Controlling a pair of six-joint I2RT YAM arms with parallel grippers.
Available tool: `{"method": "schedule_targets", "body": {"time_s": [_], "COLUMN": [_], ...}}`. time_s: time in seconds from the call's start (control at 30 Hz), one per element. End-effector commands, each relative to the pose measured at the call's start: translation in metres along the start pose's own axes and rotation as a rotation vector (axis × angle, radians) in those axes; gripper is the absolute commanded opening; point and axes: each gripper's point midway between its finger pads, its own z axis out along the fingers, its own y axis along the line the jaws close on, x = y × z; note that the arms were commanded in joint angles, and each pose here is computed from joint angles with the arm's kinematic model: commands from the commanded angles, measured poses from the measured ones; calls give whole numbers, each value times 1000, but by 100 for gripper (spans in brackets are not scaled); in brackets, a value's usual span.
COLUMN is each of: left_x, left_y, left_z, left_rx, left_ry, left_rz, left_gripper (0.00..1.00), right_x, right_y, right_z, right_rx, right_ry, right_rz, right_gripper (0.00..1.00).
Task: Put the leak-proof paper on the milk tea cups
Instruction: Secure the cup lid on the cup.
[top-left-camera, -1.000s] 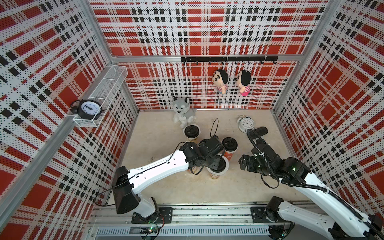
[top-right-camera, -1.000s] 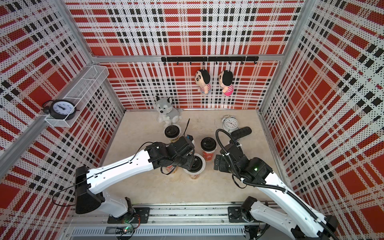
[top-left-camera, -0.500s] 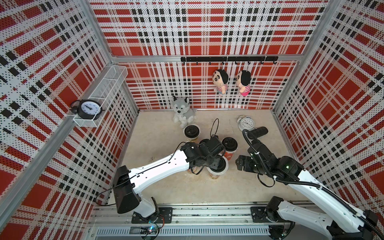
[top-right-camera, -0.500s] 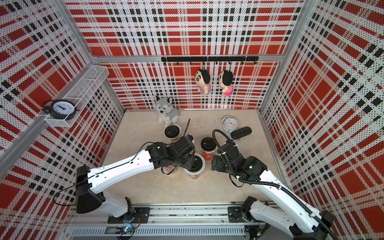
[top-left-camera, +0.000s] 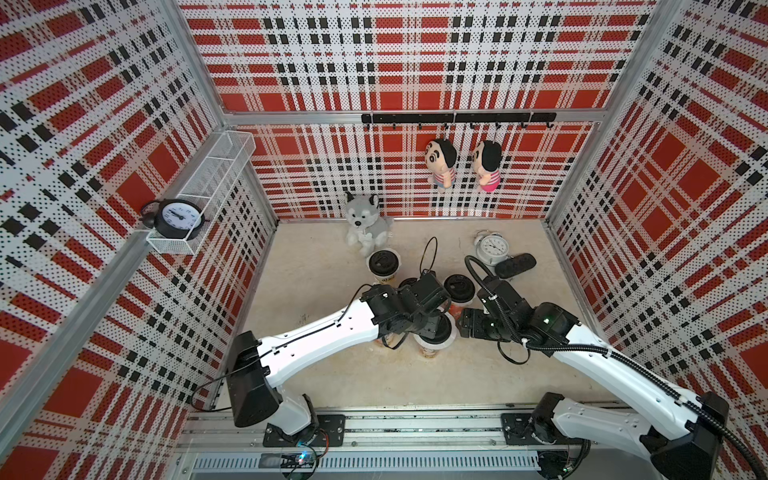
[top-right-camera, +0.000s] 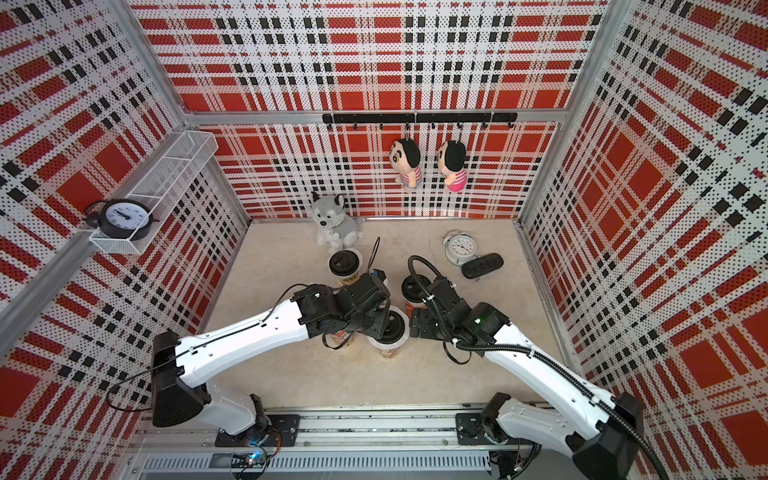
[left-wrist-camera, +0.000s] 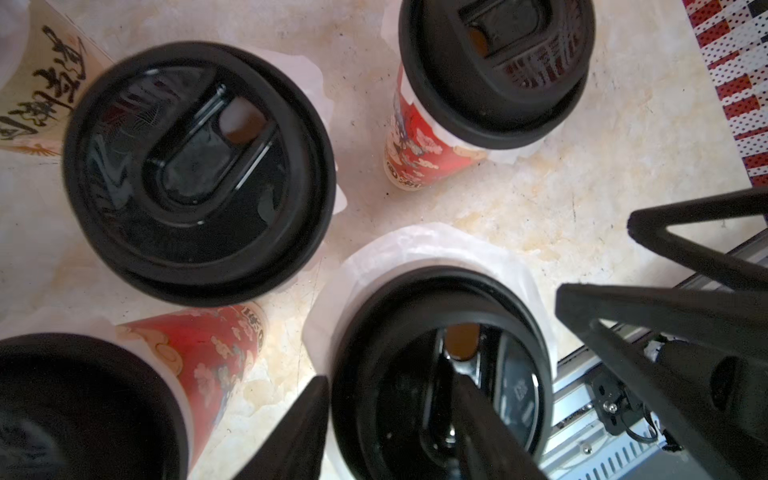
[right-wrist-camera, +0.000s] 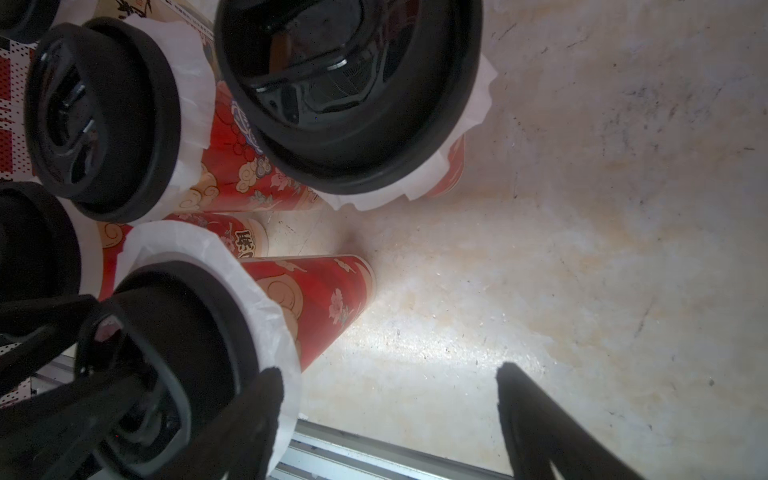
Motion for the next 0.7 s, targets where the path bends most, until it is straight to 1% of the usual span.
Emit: {"method": "schedule_targets", "body": {"time_s": [0.0, 0.33, 0.67], "left_x": [12, 11, 12], "left_y": [13, 13, 13], "left_z": [5, 3, 2], "left_rx": [-55, -53, -48], "left_ry": [30, 29, 30], "left_rz": [10, 10, 7], "left_gripper": [51, 51, 51], "right_x": [4, 9, 7], "right_y": [7, 18, 7], "right_z": [8, 14, 5], "right_rx": [-22, -28, 16], "right_ry": [14, 32, 9], "right_rz": [-20, -47, -36], "right_gripper": [84, 83, 84]}}
